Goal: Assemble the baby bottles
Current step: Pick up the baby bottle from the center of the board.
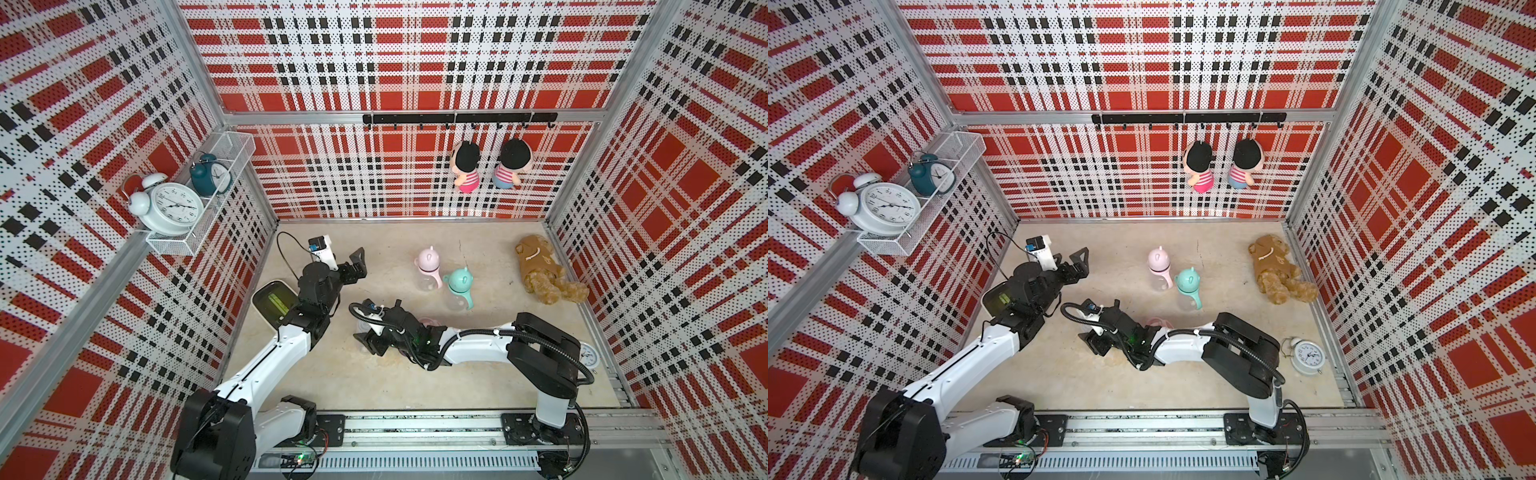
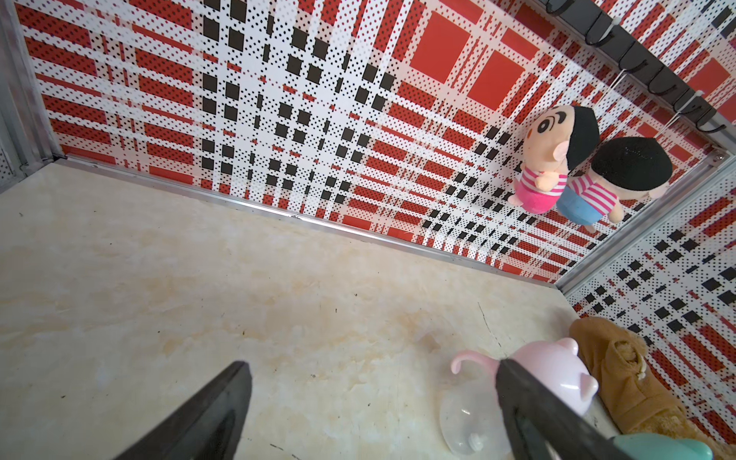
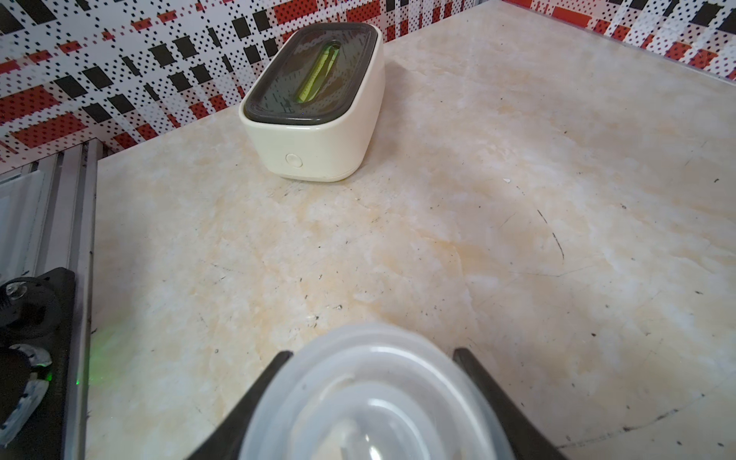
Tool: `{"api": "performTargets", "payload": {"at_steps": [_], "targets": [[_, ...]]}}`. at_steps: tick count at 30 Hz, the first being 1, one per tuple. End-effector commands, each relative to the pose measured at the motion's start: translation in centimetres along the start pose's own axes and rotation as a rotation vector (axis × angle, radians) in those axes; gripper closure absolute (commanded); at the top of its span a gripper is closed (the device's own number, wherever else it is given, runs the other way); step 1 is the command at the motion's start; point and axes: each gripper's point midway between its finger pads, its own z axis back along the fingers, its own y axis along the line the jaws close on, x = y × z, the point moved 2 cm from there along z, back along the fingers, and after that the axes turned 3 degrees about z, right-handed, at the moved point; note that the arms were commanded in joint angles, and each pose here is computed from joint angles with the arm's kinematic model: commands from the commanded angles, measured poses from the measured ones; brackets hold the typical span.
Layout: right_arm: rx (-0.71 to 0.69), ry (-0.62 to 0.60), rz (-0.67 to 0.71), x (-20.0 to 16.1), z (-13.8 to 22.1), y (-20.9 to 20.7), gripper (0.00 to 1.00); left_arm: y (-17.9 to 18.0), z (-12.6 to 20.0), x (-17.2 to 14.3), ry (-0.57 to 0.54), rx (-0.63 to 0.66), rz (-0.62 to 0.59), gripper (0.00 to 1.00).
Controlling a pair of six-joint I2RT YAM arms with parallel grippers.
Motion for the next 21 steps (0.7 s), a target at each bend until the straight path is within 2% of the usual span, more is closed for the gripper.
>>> {"api": "performTargets", "payload": {"at_steps": [1, 7, 17, 19, 21], "targets": [[-0.031, -0.046, -0.006, 2.0, 1.3, -0.2, 0.45, -0.5, 0.0, 0.1, -0.015, -0.048, -0.01, 0.02], [-0.079, -0.009, -0.017, 3.4, 4.8, -1.1, 0.46, -2.0, 0.2, 0.2, -0.022, -0.154, -0.015, 0.02], [-0.125, 0.085, -0.103, 4.1, 12.7, -3.6, 0.46, -5.6, 1.1, -1.3, 0.002, -0.434, -0.042, 0.02], [-0.14, 0.102, -0.129, 4.0, 14.1, -4.6, 0.46, -6.6, 1.5, -1.7, 0.009, -0.489, -0.055, 0.02], [-0.148, 0.118, -0.153, 4.0, 15.3, -5.6, 0.45, -7.7, 1.9, -2.4, 0.014, -0.542, -0.12, 0.02]]}}
